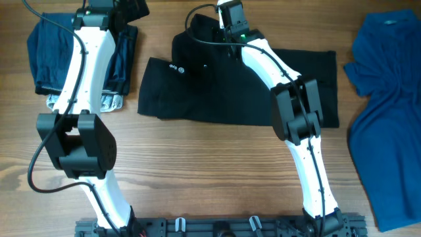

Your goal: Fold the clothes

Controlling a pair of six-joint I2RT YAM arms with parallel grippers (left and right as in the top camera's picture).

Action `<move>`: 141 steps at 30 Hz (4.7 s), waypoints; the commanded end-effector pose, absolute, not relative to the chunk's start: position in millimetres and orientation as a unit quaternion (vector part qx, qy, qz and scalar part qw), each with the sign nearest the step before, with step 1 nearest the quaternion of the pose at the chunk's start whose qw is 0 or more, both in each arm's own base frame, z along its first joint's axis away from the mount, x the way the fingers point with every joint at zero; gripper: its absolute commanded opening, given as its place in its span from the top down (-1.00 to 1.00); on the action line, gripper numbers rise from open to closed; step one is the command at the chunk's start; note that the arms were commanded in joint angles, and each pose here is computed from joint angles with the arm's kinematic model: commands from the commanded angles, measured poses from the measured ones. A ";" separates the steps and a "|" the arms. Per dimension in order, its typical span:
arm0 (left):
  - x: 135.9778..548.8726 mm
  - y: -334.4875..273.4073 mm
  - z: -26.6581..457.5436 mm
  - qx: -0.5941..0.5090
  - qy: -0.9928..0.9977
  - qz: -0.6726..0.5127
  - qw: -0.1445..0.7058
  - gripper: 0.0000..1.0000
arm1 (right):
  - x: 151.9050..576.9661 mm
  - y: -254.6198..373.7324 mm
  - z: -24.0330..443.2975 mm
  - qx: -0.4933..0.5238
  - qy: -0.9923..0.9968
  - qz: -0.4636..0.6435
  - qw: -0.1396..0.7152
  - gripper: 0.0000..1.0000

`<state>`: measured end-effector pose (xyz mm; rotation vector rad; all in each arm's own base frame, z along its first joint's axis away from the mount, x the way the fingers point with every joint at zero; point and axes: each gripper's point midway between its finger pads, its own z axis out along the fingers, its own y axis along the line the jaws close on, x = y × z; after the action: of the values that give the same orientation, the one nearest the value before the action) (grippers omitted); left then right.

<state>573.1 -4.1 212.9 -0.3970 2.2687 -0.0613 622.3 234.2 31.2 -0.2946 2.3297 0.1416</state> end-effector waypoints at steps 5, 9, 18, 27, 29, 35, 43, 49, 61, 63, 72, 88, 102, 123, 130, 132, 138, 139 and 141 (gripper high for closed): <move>572.6 -2.9 232.5 -0.164 0.890 -0.027 0.425 -1.00 | 625.5 188.8 8.8 -0.039 0.931 0.008 0.362 0.91; 572.6 -2.9 232.5 -0.164 0.890 -0.027 0.425 -1.00 | 627.4 190.0 10.6 -0.041 0.929 0.010 0.367 0.77; 572.6 -2.9 232.5 -0.164 0.890 -0.027 0.425 -1.00 | 599.7 79.7 205.1 0.049 0.911 0.005 0.409 -0.50; 572.6 -2.9 232.5 -0.164 0.890 -0.027 0.425 -1.00 | 497.3 -113.7 163.3 0.146 0.965 0.054 0.212 -0.34; 572.6 -2.9 232.5 -0.164 0.890 -0.027 0.425 -0.99 | 501.0 -119.1 146.0 0.131 0.969 0.050 0.202 -0.33; 572.6 -2.9 232.5 -0.164 0.890 -0.027 0.425 -1.00 | 509.1 -108.6 57.3 0.113 0.983 0.061 0.129 -0.34; 572.6 -2.9 232.5 -0.164 0.890 -0.027 0.425 -1.00 | 535.9 -108.2 17.6 0.045 0.986 0.044 0.154 -0.34; 572.6 -2.9 232.5 -0.164 0.890 -0.027 0.425 -0.99 | 538.3 -116.1 -10.6 0.032 0.989 0.023 0.144 -0.35; 572.6 -2.9 232.5 -0.164 0.890 -0.027 0.425 -1.00 | 536.6 -115.7 -29.3 0.038 0.990 0.026 0.133 0.88; 572.6 -2.9 232.5 -0.164 0.890 -0.027 0.425 -0.99 | 535.3 -115.3 -29.6 0.039 0.990 0.027 0.130 0.91; 572.6 -2.9 232.5 -0.164 0.890 -0.027 0.425 -0.99 | 533.7 -114.8 -30.0 0.039 0.991 0.028 0.127 0.91; 598.2 -123.5 148.7 -0.047 0.913 -0.165 0.371 -0.73 | 535.6 -99.1 -29.7 0.054 0.989 0.049 0.126 0.91; 623.3 -207.1 24.0 0.031 0.907 -0.056 0.415 -0.75 | 539.5 -56.6 -30.4 0.026 0.991 0.051 0.118 0.91; 603.3 -135.0 -24.4 0.052 0.946 0.026 0.320 -0.42 | 532.7 -57.1 -32.0 0.029 0.993 0.049 0.104 0.92; 611.4 -173.7 89.9 0.083 0.912 -0.091 0.392 -0.57 | 532.9 -57.1 -32.0 0.029 0.993 0.049 0.104 0.91; 613.2 -184.4 94.0 0.095 0.904 -0.119 0.399 -0.56 | 532.8 -57.1 -32.0 0.029 0.993 0.049 0.104 0.91; 626.1 -188.9 52.8 0.097 0.901 -0.126 0.404 -0.47 | 531.8 -56.9 -32.2 0.029 0.993 0.049 0.102 0.91; 627.8 -187.8 42.3 0.096 0.902 -0.125 0.402 -0.45 | 531.6 -56.9 -32.2 0.029 0.993 0.049 0.101 0.91; 631.0 -185.8 27.2 0.095 0.902 -0.124 0.402 -0.44 | 531.3 -56.9 -32.3 0.029 0.993 0.049 0.101 0.92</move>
<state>631.2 -190.6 72.9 0.2218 2.2301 -0.3138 547.2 -67.2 2.9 0.0736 2.8400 0.1173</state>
